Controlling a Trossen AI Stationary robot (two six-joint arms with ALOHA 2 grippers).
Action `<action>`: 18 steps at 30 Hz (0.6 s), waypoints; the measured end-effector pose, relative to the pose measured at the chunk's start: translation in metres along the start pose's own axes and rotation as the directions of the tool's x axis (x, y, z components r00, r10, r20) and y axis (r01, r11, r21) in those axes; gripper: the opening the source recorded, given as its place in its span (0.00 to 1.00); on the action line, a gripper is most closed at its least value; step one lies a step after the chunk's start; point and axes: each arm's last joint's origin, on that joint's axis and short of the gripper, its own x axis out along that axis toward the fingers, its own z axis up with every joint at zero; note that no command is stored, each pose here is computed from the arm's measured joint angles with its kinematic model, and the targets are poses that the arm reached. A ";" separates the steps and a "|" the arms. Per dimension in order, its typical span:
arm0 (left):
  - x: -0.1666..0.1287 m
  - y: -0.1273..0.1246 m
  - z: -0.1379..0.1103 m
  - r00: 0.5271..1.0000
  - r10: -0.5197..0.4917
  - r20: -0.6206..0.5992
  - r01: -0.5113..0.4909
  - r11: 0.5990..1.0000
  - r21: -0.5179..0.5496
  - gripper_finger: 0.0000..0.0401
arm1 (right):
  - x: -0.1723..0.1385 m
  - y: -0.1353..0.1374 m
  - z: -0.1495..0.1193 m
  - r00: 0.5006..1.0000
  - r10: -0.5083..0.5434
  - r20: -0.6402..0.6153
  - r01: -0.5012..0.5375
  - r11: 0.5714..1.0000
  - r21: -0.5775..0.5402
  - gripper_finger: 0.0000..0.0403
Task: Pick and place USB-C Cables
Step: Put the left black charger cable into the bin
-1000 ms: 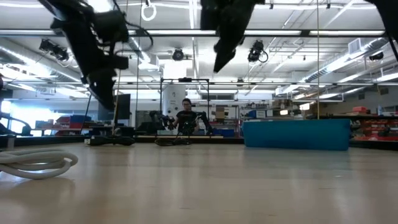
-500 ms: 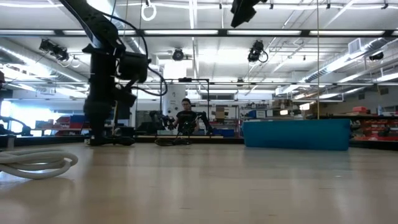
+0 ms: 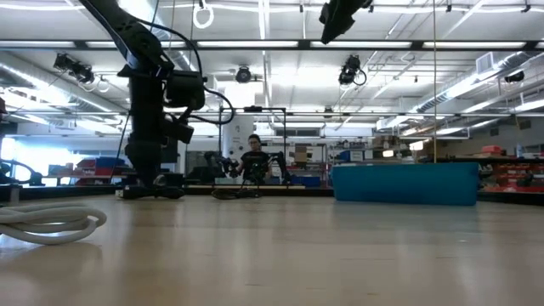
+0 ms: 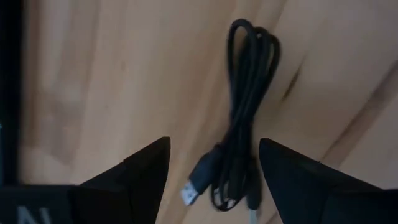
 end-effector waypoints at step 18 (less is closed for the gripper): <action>0.025 -0.004 -0.002 0.994 -0.097 -0.045 0.097 0.995 -0.008 0.31 | 0.010 0.001 -0.010 0.996 0.017 -0.083 -0.015 0.999 0.035 0.60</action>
